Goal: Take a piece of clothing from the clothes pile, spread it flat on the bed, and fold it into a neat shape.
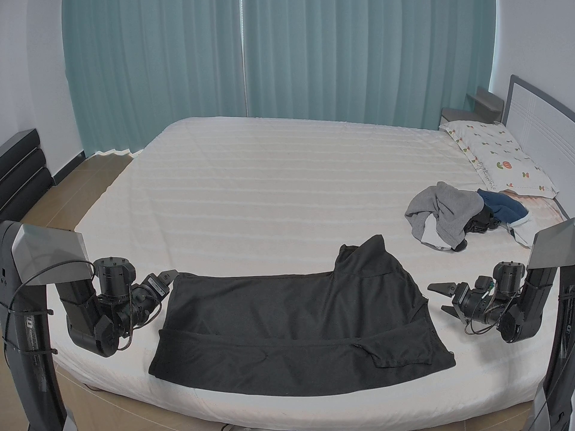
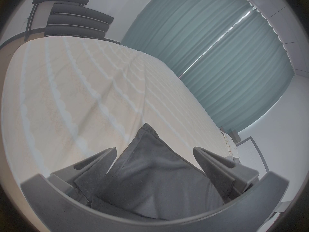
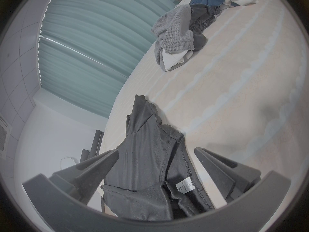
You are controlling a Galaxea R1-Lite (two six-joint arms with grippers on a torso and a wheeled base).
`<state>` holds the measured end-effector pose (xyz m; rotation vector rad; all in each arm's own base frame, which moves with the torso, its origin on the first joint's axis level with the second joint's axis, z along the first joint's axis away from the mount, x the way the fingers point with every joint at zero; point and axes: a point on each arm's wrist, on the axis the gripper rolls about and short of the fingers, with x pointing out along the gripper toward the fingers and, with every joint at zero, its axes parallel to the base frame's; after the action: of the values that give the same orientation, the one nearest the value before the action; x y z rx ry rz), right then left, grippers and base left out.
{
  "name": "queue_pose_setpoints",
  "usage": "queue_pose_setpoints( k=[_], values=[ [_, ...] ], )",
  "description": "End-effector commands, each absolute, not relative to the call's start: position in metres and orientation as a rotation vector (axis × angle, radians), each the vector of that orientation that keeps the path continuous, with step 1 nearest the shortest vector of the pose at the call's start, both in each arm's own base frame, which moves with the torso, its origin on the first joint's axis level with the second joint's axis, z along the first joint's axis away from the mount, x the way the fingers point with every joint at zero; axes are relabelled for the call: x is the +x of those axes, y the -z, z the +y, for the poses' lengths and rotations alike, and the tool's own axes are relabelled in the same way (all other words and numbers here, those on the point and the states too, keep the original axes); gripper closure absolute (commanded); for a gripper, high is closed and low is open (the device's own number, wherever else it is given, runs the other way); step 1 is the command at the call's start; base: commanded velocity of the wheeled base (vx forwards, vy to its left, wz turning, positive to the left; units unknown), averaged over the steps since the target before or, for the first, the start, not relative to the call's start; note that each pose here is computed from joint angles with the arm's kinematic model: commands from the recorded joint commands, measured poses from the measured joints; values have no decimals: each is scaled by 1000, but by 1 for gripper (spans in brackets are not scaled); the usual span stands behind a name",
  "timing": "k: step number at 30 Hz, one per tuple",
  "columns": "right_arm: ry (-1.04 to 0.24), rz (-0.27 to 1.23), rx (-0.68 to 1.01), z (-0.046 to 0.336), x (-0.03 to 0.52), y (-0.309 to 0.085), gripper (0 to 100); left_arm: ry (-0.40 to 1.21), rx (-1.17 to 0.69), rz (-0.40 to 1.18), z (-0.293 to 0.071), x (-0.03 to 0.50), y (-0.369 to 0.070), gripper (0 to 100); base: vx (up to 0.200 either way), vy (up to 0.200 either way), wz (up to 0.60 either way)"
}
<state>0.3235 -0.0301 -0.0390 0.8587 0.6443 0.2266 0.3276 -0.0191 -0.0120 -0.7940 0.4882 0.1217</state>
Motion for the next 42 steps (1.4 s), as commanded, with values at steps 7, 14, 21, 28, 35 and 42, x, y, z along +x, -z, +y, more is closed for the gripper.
queue_pose_setpoints(
  k=[7,14,21,28,35,42],
  values=[
    [-228,649,854,-27,324,40,0,-94,-792,416,-19,357,1,0,0,0,0],
    [-226,649,855,-27,324,40,0,-40,-733,482,-23,394,5,0,0,0,0],
    [-229,657,847,-25,323,42,0,-23,-571,533,-28,433,34,0,0,0,0],
    [-231,657,847,-24,324,42,0,-23,-573,588,-30,443,56,0,0,0,0],
    [-229,661,847,-24,324,44,0,-43,-576,589,-26,445,59,0,0,0,0],
    [-228,661,846,-24,324,44,0,-45,-577,579,-24,444,58,0,0,0,0]
  ],
)
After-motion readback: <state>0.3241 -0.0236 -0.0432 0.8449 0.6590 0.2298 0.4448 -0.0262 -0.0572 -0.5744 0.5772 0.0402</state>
